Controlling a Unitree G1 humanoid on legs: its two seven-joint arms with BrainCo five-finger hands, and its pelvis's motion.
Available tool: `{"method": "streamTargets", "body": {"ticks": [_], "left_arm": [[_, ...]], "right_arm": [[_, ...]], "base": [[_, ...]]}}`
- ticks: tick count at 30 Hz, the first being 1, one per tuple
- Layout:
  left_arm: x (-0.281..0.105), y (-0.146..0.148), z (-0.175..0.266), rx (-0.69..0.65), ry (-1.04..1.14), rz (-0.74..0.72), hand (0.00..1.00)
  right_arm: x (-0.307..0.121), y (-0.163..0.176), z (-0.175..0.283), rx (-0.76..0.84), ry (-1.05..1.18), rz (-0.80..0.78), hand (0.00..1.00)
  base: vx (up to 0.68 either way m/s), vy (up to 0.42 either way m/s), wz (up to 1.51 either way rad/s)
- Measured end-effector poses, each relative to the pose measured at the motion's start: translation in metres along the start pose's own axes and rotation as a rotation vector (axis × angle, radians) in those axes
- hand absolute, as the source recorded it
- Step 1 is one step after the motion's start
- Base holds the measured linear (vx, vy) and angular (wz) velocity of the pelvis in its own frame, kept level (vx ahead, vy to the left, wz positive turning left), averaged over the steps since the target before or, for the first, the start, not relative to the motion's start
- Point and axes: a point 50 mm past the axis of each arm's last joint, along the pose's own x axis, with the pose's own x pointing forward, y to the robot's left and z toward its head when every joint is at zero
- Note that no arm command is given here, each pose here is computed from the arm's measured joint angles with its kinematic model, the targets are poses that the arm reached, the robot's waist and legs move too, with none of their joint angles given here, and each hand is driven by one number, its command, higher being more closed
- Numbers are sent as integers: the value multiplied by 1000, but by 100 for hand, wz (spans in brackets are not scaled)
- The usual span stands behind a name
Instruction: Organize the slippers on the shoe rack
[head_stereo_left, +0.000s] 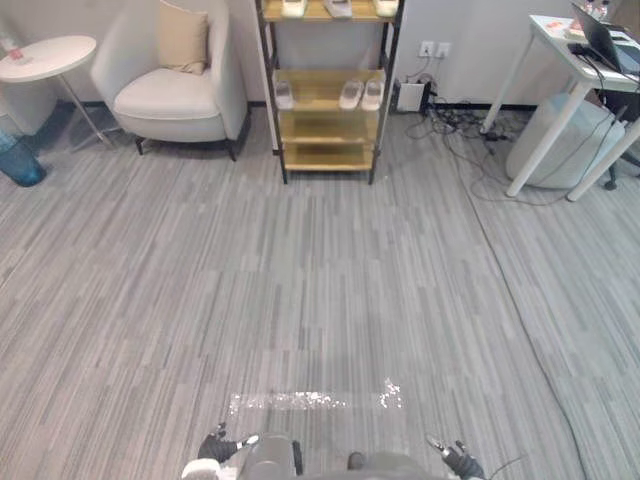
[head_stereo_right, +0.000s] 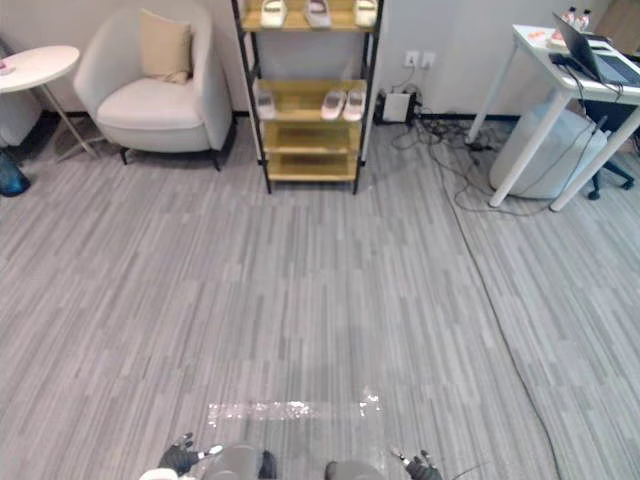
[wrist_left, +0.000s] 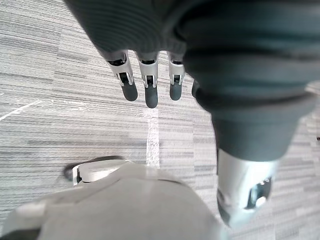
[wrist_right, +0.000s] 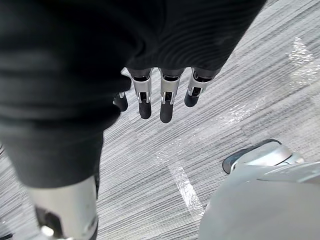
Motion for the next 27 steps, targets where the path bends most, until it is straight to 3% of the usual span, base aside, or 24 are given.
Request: {"method": "streamTargets", "body": {"ticks": [6, 10, 15, 19, 23, 27], "left_arm": [[-3, 4, -10, -32, 27, 25, 0], [1, 0, 6, -9, -21, 11, 0], [3, -45, 31, -12, -82, -101, 0], [0, -68, 26, 16, -46, -173, 0], [0, -80, 34, -90, -56, -177, 0], [1, -74, 45, -114, -110, -160, 0]], "right_arm": [[-2, 2, -2, -55, 2, 21, 0], [-2, 14, 11, -51, -64, 65, 0], [1, 32, 22, -36, -99, 106, 0], [5, 36, 25, -26, -85, 103, 0], [9, 32, 37, -85, -109, 103, 0], [8, 40, 34, -114, -104, 127, 0]], "base": [[336, 207, -43], [355, 87, -7], [373, -69, 30], [476, -226, 40], [549, -251, 22], [391, -149, -13]]}}
